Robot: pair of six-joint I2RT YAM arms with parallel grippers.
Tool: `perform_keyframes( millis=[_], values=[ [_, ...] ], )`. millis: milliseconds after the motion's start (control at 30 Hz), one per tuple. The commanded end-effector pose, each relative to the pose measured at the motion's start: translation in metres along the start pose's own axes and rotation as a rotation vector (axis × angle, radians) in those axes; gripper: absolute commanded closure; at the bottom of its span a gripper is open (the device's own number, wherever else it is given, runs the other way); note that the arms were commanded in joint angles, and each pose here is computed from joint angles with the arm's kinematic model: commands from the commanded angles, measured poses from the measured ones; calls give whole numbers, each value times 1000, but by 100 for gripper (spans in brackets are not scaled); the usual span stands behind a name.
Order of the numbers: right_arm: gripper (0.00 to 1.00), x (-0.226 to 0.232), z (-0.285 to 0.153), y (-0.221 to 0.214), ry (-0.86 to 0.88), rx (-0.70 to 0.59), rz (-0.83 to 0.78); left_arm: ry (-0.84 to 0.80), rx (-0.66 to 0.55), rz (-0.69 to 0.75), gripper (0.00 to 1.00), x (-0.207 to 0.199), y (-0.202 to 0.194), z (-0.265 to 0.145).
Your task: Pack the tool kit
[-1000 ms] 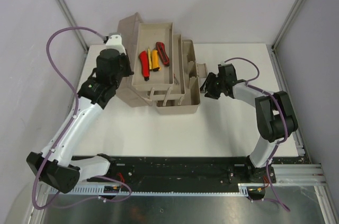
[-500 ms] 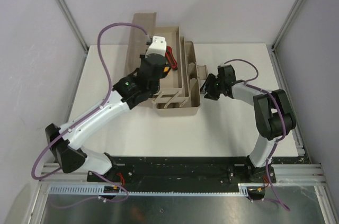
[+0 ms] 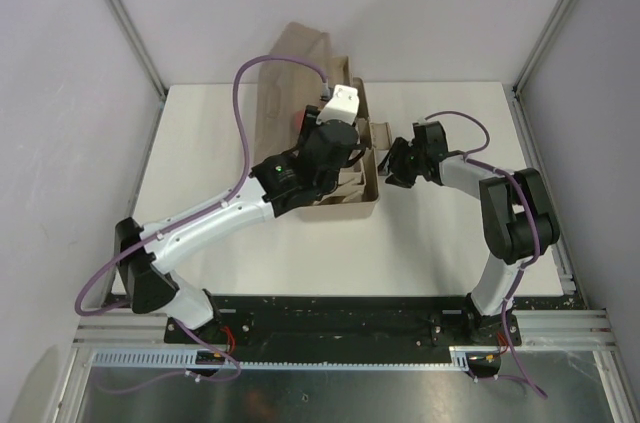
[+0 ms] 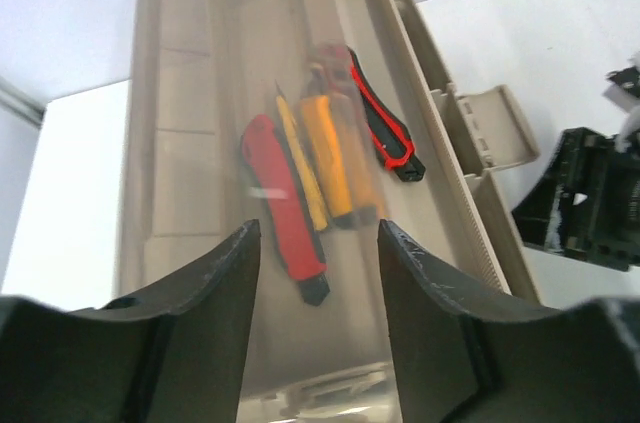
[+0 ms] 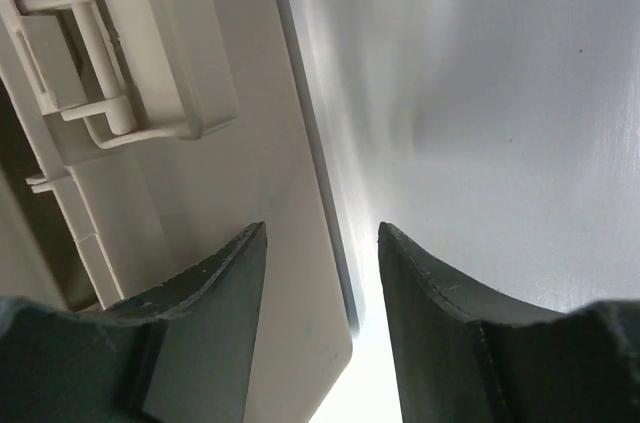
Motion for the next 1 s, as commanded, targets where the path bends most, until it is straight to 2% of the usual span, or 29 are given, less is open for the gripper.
perform_keyframes(
  millis=[0,233,500,733,967],
  values=[
    [46,5,2,4,39,-1,13,-68,-30,-120,41,-15,17,-1],
    [46,1,1,7,32,-7,20,-251,-18,-165,19,-43,26,-7],
    [45,-6,1,10,19,-9,27,-312,-33,-207,9,-42,42,-7],
    [42,-10,-27,34,13,-80,19,-383,35,-334,5,-18,33,15],
    [43,-48,-73,43,-1,-144,94,-320,86,-424,1,33,19,48]
  ],
)
Point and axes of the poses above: each gripper's point midway between its finger pads, its own z axis out along the fingers, its own x axis along the line the jaws close on, y = z × x, the point moved 3 cm from there along -z, back along the fingers, and after that the axes turned 1 degree about -z, right-handed, at the moved point
